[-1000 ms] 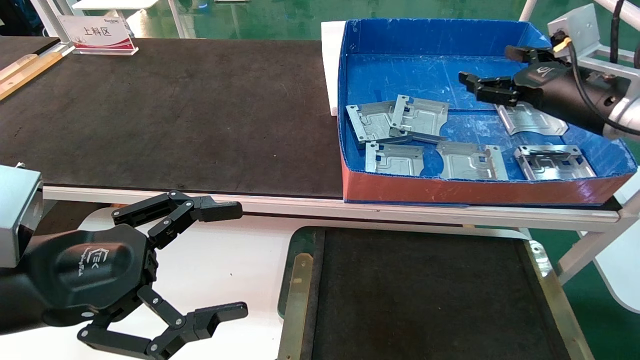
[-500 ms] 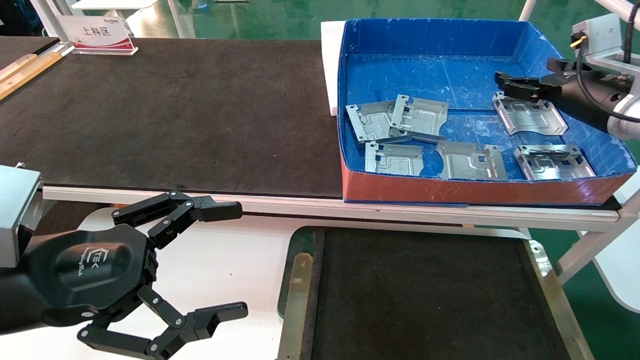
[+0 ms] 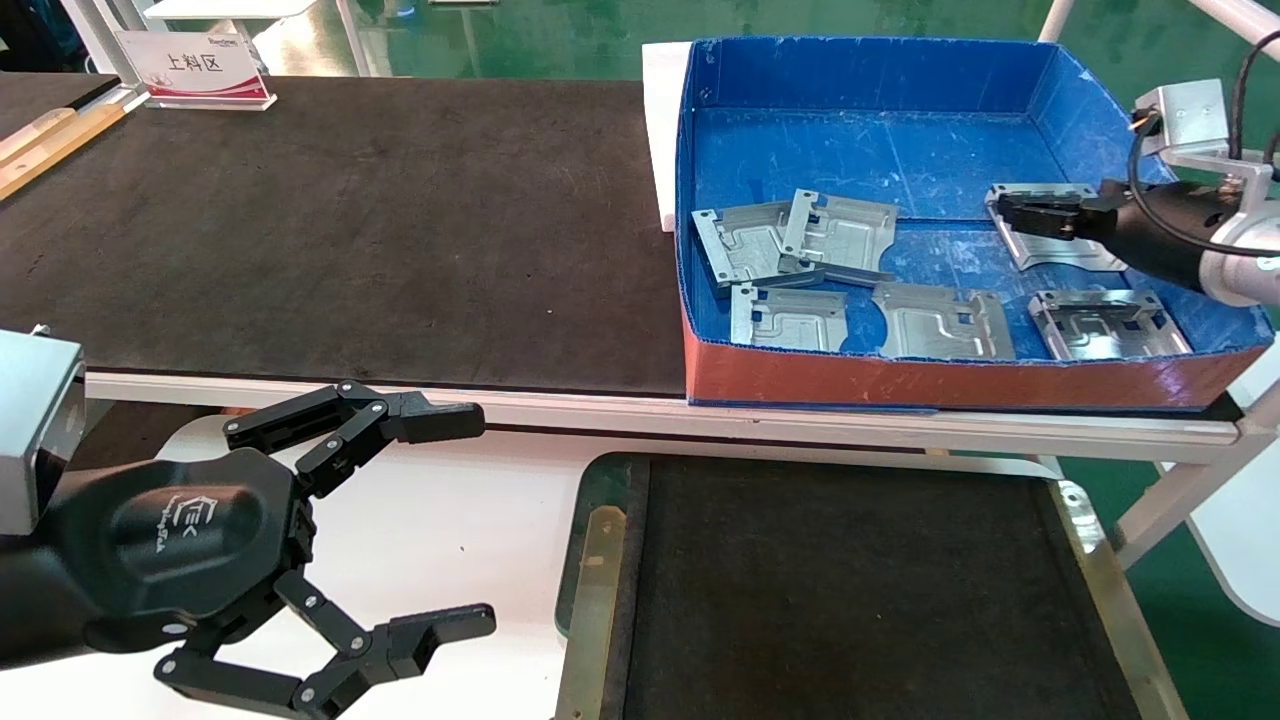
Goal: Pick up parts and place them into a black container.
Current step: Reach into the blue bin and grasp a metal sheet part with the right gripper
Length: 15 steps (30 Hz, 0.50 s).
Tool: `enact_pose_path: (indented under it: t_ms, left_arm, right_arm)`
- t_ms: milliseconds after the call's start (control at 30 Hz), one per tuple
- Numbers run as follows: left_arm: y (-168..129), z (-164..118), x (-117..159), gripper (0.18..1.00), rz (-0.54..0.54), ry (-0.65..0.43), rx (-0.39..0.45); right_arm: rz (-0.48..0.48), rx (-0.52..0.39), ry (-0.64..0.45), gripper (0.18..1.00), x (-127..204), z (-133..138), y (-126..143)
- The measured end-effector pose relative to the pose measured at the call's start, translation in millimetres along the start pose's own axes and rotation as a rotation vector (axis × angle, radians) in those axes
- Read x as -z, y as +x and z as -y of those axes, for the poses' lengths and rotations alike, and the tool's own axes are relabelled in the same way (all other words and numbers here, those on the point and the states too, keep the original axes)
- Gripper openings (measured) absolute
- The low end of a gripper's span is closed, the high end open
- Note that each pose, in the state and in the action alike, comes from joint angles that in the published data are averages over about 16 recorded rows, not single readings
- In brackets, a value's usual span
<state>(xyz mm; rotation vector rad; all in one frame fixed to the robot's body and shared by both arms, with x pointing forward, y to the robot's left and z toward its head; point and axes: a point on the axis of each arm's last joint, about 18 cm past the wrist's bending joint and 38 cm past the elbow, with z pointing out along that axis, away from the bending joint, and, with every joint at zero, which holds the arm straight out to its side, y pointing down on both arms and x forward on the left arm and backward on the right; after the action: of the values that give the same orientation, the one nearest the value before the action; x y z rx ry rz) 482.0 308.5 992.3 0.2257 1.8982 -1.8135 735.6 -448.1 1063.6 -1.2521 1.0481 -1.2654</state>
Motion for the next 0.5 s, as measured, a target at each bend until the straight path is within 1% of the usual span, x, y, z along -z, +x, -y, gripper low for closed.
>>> enact_pose_path:
  t_ms: [233, 500]
  left_arm:
    - [0.0, 0.0, 0.0, 1.001, 0.0, 0.0, 0.0]
    - [0.0, 0.0, 0.0, 1.001, 0.0, 0.0, 0.0]
  right_arm:
    - [-0.004, -0.025, -0.043, 1.0, -2.7, -4.0, -4.0]
    - [0.012, -0.027, -0.082, 1.0, -4.5, -9.6, -10.1]
